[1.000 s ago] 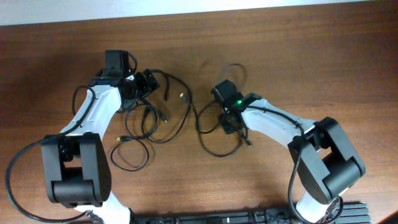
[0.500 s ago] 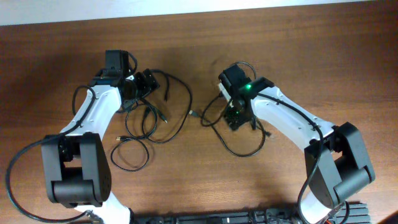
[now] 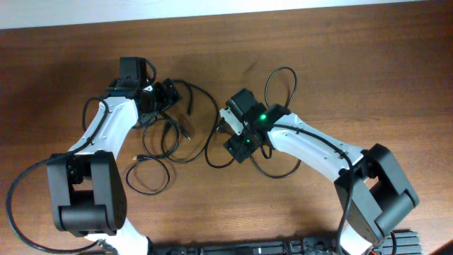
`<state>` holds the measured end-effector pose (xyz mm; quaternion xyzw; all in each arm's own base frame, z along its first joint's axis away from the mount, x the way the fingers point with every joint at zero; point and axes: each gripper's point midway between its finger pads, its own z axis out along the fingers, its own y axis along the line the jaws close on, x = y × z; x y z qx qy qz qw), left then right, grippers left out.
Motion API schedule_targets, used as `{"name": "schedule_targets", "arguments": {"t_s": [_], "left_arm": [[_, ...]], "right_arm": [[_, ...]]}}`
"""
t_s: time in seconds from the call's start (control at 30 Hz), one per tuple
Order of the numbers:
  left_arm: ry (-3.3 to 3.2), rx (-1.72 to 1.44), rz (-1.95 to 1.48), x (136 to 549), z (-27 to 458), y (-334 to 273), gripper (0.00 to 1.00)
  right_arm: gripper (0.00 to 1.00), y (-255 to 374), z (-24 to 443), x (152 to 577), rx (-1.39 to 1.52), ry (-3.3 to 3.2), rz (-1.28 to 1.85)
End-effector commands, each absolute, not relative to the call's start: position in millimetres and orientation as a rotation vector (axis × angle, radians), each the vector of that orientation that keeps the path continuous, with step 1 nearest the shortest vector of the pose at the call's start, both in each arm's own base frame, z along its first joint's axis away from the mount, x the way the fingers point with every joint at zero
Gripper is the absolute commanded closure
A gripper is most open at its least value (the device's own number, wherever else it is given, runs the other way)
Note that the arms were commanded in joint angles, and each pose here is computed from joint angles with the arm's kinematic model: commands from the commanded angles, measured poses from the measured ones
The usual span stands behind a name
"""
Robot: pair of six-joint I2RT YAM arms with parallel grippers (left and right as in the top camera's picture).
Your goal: Untangle cables
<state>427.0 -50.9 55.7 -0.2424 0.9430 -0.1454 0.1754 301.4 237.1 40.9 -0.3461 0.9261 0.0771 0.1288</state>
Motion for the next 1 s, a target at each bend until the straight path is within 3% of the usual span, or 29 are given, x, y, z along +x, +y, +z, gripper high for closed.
{"name": "schedule_targets", "arguments": {"t_s": [0.0,0.13,0.27,0.3,0.33,0.37,0.4,0.6,0.73,0.97], "left_arm": [[2.666,-0.676,-0.427,427,59,-52,0.01],[2.666,-0.676,-0.427,427,59,-52,0.01],[2.666,-0.676,-0.427,427,59,-52,0.01],[2.666,-0.676,-0.426,427,59,-52,0.01],[2.666,-0.676,-0.426,427,59,-52,0.01],[2.666,-0.676,-0.426,427,59,-52,0.01],[2.666,-0.676,-0.427,427,59,-52,0.01],[2.666,-0.676,-0.427,427,59,-52,0.01],[2.666,-0.676,-0.426,427,59,-52,0.01],[2.666,-0.676,-0.426,427,59,-52,0.01]], "right_arm": [[0.11,251,28,317,-1.12,2.567,0.173],[0.12,266,3,326,-1.255,2.482,0.204],[0.23,282,-13,338,-1.328,2.379,0.233],[0.44,285,-15,345,-1.317,2.355,0.219],[0.73,283,-15,349,-1.306,2.351,0.196],[0.91,282,-15,350,-1.298,2.356,0.184],[0.96,279,-9,353,-1.247,2.375,0.167],[0.96,280,76,357,-1.165,2.333,0.178],[0.96,269,131,365,-0.959,2.302,0.217],[0.96,181,138,410,-0.346,2.467,0.222]]}}
